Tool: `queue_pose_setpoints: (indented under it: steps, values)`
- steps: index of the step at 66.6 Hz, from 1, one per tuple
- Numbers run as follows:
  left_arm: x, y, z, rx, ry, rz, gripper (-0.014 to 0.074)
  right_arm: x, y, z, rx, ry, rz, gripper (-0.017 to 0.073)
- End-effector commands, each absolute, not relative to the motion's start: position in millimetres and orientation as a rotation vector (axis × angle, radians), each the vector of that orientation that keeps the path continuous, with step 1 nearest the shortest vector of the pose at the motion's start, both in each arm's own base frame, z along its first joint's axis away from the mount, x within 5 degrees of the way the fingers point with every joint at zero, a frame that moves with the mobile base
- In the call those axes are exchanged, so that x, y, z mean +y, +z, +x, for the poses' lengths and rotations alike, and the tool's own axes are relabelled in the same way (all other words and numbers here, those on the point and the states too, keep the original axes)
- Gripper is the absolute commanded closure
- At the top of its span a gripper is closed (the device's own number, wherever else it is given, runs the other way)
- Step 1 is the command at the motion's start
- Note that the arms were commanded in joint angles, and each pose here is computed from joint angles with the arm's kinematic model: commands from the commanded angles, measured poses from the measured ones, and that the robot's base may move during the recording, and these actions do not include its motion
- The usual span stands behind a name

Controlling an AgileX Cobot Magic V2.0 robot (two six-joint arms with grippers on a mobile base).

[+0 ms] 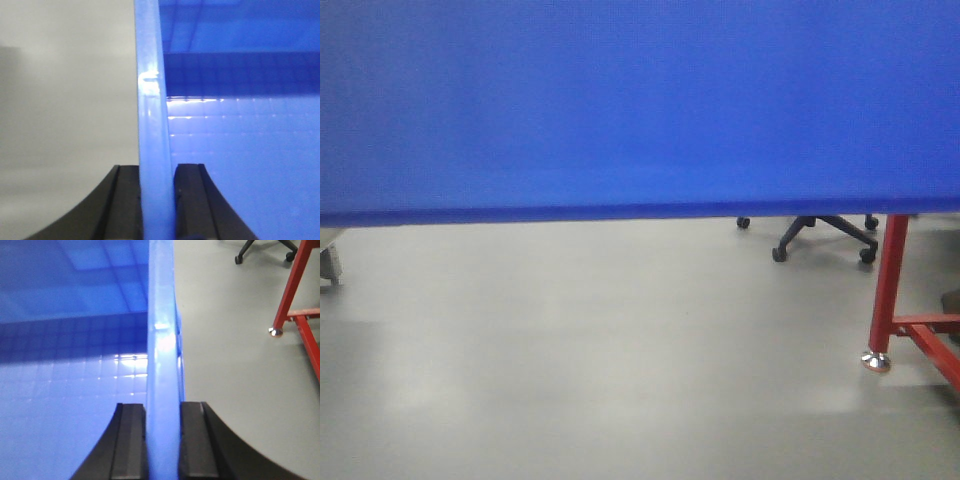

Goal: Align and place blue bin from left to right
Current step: 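Drive across the floor carrying the bin in both grippers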

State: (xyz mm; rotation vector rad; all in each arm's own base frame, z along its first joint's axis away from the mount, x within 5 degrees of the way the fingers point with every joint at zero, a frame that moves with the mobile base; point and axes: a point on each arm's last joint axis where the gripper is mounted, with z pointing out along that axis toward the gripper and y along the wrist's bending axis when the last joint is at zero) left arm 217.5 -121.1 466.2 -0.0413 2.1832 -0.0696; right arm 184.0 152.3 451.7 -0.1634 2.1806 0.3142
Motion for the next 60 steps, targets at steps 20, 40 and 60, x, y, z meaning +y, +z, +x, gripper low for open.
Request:
queue_pose_setpoints:
  steps: [20, 40, 60]
  values:
    - [-116.2, 481.6, 214.9, 2.066, -0.063, -0.020, 0.0704, 149.7, 465.7, 183.8, 2.062, 0.344, -0.178, 0.0637]
    - [-113.9, 483.5, 216.0, 2.041, -0.026, -0.018, 0.0704, 151.8, 468.2, 184.3, 2.032, 0.370, -0.188, 0.0637]
    - [-113.9, 483.5, 216.0, 2.041, -0.026, -0.018, 0.0704, 155.4, 472.8, 185.0, 1.979, 0.416, -0.204, 0.0637]
